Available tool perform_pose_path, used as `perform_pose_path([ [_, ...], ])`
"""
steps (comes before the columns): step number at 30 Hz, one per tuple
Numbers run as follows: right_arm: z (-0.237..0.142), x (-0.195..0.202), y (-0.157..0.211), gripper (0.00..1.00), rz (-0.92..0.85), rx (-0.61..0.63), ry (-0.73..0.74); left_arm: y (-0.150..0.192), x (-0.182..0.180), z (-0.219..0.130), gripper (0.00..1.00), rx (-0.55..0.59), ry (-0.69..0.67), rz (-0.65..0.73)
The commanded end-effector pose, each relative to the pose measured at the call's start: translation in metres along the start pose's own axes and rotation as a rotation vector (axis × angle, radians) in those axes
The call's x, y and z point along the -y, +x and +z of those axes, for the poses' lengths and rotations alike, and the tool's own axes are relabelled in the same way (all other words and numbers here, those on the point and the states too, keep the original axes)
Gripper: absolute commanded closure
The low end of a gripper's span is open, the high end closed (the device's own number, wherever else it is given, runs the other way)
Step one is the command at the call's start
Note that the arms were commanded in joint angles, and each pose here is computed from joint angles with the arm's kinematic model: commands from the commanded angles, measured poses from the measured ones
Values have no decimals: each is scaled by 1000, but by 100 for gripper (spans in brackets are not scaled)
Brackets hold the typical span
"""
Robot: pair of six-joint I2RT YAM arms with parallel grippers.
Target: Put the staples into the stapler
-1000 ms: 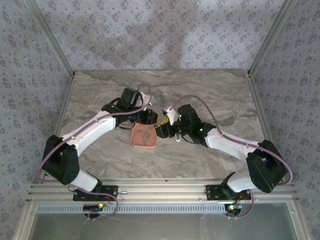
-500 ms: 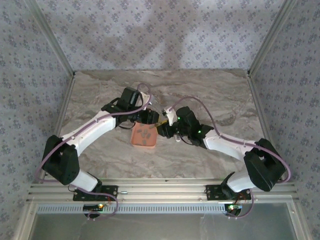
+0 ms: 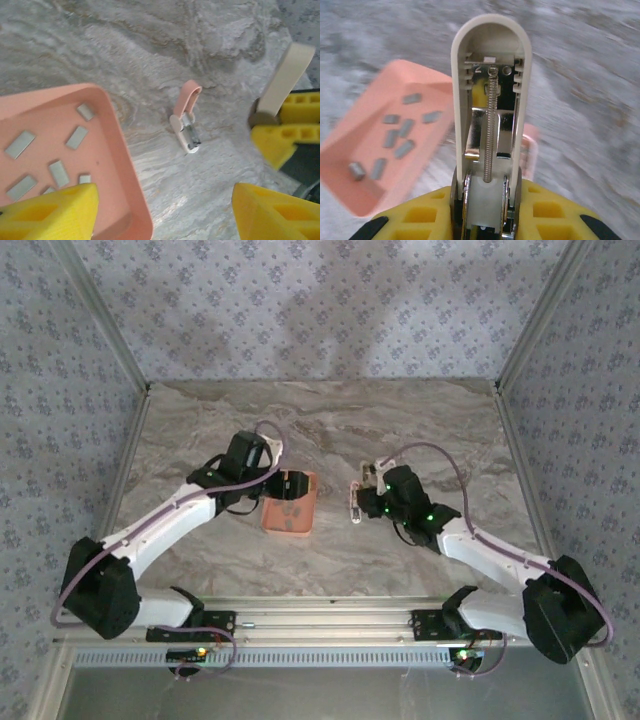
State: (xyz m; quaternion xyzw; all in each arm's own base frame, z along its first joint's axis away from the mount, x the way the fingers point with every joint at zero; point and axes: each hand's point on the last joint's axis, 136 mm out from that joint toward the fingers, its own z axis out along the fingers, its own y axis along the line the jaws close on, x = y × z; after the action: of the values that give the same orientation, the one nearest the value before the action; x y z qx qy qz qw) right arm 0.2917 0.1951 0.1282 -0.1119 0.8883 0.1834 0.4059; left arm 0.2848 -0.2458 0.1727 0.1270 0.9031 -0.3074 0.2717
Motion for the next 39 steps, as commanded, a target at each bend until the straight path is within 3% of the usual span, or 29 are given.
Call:
perform_pose_path([
  [1,1,45,26,84,103,-42,202,-6,-15,-10,30,77,-50,-44],
  [6,16,55,42,83,91,-72,237,4,-29,-14,30,80,-88,-62],
  [27,64,42,42,80,5,-62,232,10,-36,-9,32,51,-93,-67],
  [32,66,46,45,75,14,-77,257,12,-36,-8,33,44,-96,-63],
  [36,64,46,47,60,21,-89,258,14,-38,-7,33,37,-103,-61],
  [39,61,47,45,56,28,-86,262,15,-37,-7,33,34,-94,-57],
])
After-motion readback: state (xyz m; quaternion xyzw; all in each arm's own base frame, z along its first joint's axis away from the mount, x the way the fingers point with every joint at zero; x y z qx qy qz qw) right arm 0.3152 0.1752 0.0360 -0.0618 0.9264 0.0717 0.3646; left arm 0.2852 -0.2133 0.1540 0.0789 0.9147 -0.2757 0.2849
